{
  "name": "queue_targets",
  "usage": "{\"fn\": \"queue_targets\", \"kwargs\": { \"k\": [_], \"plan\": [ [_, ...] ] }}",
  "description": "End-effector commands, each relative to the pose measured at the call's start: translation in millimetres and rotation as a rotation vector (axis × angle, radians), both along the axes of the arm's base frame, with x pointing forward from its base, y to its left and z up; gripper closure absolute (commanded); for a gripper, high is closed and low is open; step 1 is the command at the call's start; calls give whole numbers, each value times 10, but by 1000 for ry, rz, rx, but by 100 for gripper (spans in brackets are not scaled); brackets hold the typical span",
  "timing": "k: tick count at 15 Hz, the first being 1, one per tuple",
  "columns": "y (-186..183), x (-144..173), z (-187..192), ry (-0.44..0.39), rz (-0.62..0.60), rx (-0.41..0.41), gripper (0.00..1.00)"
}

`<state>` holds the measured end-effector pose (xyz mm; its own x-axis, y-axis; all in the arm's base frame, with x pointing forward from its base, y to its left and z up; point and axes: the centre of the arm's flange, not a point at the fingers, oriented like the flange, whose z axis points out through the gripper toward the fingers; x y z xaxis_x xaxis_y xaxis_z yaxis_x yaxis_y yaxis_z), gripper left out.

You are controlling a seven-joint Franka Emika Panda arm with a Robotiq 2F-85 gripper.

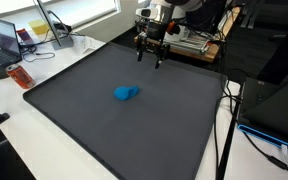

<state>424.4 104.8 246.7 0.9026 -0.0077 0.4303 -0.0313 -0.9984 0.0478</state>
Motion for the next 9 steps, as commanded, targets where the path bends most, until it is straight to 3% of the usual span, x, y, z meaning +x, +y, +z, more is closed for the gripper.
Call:
{"fn": "queue_targets", "kwargs": {
  "k": [1, 9],
  "plan": [
    [85, 514, 626, 42, 9, -27, 0],
    [8, 1157, 1173, 109, 53, -135, 0]
  ]
}}
